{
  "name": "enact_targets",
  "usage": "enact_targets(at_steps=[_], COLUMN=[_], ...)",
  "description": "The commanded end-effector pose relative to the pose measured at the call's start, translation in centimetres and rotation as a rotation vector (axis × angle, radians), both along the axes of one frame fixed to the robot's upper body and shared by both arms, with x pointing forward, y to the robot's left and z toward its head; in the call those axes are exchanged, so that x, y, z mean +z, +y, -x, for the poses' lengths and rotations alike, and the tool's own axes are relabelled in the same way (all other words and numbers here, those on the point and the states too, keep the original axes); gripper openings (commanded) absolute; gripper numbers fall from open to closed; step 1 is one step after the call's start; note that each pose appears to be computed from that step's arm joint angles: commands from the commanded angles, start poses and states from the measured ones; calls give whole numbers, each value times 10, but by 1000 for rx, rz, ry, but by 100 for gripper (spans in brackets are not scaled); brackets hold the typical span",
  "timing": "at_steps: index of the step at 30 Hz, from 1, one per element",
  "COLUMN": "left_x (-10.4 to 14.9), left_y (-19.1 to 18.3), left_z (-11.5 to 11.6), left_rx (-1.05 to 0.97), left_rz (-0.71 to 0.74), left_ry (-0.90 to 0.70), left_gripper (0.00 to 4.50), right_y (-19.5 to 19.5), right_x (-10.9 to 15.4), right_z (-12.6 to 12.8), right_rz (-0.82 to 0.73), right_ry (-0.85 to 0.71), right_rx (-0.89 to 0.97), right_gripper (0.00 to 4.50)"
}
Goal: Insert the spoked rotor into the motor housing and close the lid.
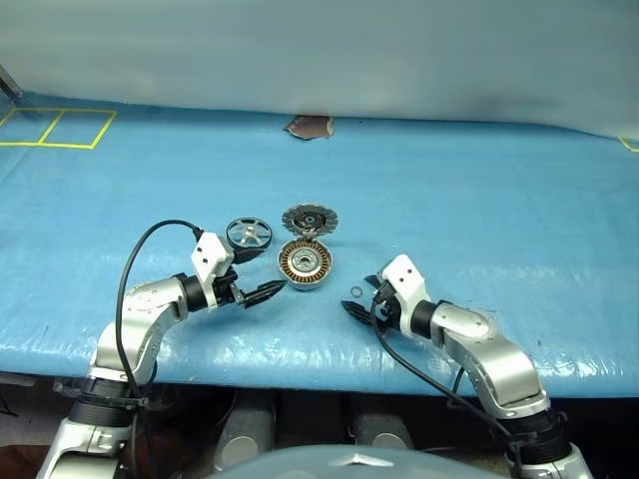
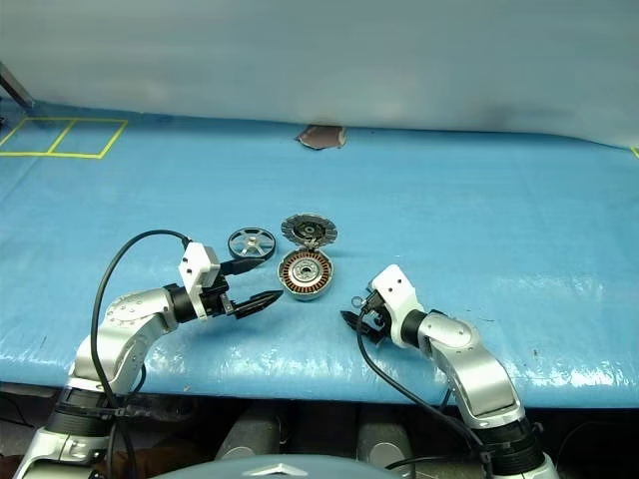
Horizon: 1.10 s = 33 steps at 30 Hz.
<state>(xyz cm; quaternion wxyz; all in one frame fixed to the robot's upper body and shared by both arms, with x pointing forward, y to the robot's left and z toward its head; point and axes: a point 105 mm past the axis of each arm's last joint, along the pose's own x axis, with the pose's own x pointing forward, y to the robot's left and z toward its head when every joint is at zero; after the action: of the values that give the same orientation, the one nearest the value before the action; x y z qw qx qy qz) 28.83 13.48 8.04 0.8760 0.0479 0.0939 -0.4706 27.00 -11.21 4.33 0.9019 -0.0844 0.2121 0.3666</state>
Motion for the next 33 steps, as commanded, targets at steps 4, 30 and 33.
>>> enact_targets(at_steps=[4, 30, 33], left_x=[8, 0, 0], left_y=[2, 11, 12], left_z=[-3, -3, -3], left_rx=[-5, 24, 30], left_rz=[-26, -97, -98], left_ry=[-37, -50, -57], left_gripper=[450, 450, 450], right_y=[-4, 55, 65], right_x=[-7, 86, 77], right_z=[0, -35, -39], right_rz=[36, -80, -45], right_ry=[12, -253, -233], right_rx=[-13, 174, 205], right_gripper=[248, 75, 75])
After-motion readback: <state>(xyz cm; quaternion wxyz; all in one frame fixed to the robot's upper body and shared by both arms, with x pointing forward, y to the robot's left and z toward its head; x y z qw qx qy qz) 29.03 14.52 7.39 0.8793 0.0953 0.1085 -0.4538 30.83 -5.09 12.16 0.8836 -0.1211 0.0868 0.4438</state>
